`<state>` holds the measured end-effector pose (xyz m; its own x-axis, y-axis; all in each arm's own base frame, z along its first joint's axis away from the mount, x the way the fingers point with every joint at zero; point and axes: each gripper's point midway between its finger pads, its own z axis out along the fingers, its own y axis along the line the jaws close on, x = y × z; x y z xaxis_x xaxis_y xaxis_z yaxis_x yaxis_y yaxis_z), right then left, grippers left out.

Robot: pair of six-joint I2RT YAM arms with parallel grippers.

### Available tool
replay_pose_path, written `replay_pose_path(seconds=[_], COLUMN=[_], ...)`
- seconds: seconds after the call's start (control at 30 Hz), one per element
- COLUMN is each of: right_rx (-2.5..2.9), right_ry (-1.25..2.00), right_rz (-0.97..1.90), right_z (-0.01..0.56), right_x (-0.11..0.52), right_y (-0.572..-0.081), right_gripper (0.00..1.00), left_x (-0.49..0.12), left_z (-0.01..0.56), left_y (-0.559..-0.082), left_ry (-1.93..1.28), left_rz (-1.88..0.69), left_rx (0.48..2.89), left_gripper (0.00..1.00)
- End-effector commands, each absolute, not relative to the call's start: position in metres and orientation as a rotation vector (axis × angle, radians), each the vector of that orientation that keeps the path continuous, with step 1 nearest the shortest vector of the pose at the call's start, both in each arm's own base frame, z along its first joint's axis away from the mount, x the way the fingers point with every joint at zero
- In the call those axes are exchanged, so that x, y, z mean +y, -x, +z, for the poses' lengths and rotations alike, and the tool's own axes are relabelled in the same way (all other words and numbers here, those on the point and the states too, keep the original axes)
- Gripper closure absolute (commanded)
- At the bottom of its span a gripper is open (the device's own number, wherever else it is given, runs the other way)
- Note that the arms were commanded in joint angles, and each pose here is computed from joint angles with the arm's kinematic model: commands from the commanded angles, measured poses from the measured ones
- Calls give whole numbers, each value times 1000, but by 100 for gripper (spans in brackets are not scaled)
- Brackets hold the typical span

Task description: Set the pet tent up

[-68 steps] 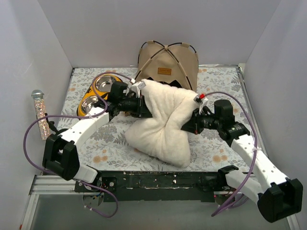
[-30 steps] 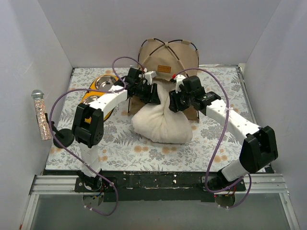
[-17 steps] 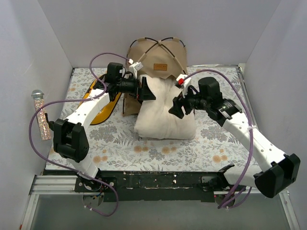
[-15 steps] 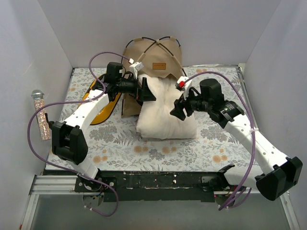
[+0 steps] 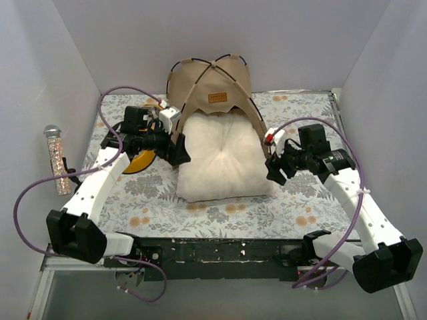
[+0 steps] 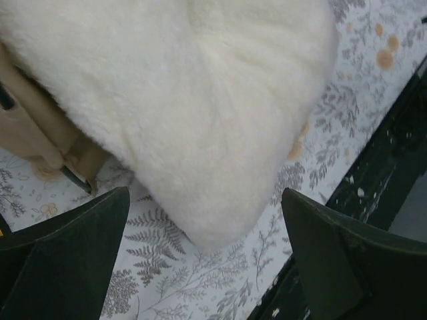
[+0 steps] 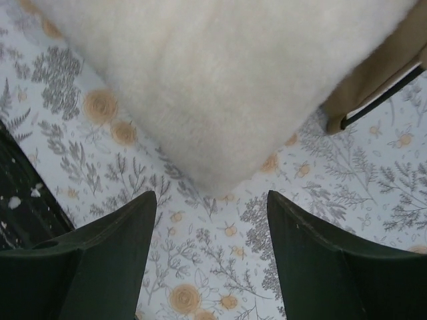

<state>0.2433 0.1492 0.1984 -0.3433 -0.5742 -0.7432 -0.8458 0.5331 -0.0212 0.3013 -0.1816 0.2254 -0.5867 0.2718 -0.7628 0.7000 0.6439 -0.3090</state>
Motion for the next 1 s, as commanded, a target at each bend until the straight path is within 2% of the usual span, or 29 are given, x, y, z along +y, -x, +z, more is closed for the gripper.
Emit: replay_pose_path(seconds=[0.0,0.2,0.33,0.43,0.5,0.57,0.67,0.7,0.77,0.87,0.97], right_rx=[1993,2061,2047,2101,2079,2026,1917,1888,1838,1774,1752], right_ry=[1380,1438,1470,1456,1426,1391,1318,1275,1198,1117,1152], right_rz=[522,473,440,433,478,511,532,536,549,553,517], right_z=[168,115,89,70,73,87,127,144,179,220,227], right_x=[140,131,137,140,153,171,194,200,211,219,217], right_y=[-202,-206,-214,-222,-230,-241,-264,-273,-286,-299,-301], right_gripper=[25,25,24,25,30,44,80,98,99,99,99], left_x=[-178,-160,-170,-183,-193,-201,-208,-211,-216,-222,-222], left_z=[200,147,120,102,104,119,146,157,180,205,205], left_y=[-232,-216,-214,-207,-216,-233,-259,-267,-284,-305,-315], left_ry=[-1101,-1187,-1182,-1224,-1200,-1138,-1031,-1009,-940,-876,-863], left_rz=[-854,-676,-687,-707,-687,-667,-634,-627,-609,-586,-558], left_rx=[2080,2101,2148,2170,2127,2094,2077,2060,2030,1996,2022], left_gripper=[2,2,2,7,19,37,70,82,100,100,100])
